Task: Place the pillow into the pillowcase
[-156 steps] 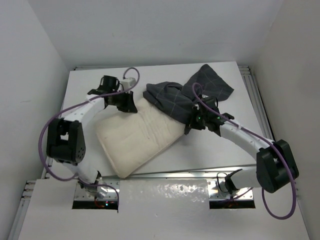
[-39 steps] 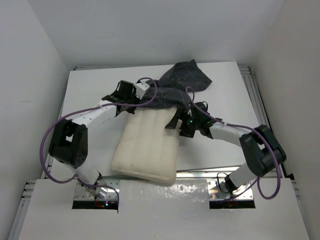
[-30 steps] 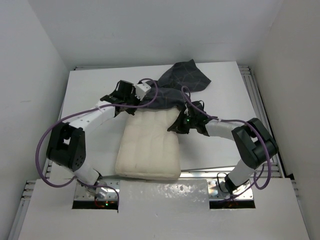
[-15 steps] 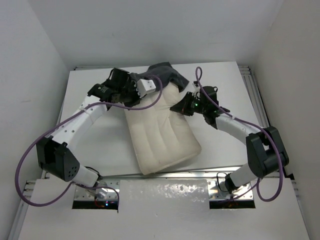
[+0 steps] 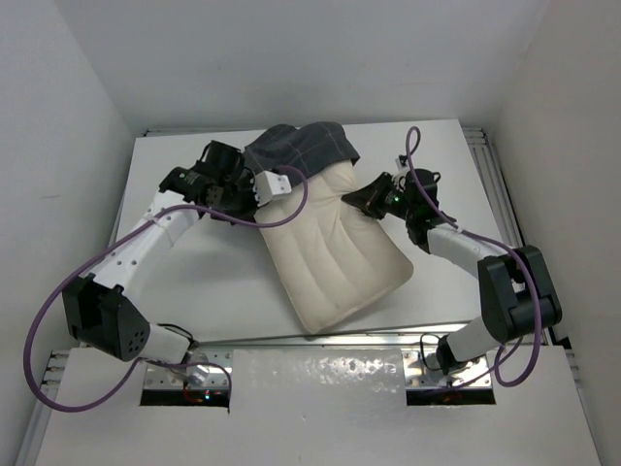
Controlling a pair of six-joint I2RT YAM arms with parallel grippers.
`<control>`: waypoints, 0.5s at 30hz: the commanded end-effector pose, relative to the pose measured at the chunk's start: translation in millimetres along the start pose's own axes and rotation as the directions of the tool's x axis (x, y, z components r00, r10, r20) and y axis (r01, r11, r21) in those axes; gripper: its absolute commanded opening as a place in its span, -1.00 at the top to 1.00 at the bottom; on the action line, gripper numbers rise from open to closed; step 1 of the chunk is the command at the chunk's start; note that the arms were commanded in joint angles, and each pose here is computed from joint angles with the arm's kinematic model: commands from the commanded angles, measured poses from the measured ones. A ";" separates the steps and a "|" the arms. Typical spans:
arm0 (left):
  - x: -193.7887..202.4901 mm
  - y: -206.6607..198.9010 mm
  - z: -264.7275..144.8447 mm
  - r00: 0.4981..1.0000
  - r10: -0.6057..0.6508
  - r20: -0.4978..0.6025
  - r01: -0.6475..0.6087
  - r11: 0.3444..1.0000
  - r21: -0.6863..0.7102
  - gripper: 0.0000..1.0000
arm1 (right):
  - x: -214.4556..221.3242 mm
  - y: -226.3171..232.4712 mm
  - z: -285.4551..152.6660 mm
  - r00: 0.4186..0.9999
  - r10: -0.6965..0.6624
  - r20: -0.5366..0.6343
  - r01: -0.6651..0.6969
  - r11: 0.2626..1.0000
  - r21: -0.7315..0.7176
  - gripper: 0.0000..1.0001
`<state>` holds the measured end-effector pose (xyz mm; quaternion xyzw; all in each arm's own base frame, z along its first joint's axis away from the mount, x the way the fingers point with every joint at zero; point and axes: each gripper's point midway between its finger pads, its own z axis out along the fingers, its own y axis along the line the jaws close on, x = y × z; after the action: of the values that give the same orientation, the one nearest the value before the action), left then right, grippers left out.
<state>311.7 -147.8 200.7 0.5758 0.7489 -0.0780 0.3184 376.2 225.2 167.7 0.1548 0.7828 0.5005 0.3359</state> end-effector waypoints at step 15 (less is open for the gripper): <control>59.5 -56.6 21.0 0.981 0.166 -0.100 -0.146 0.972 0.184 1.00 | -12.8 55.6 0.3 0.996 -0.048 0.074 0.061 0.982 -0.177 1.00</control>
<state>256.3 -156.4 130.0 0.6597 0.7113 -0.0922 0.2244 356.9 240.6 135.9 0.1635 0.7972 0.5021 0.2926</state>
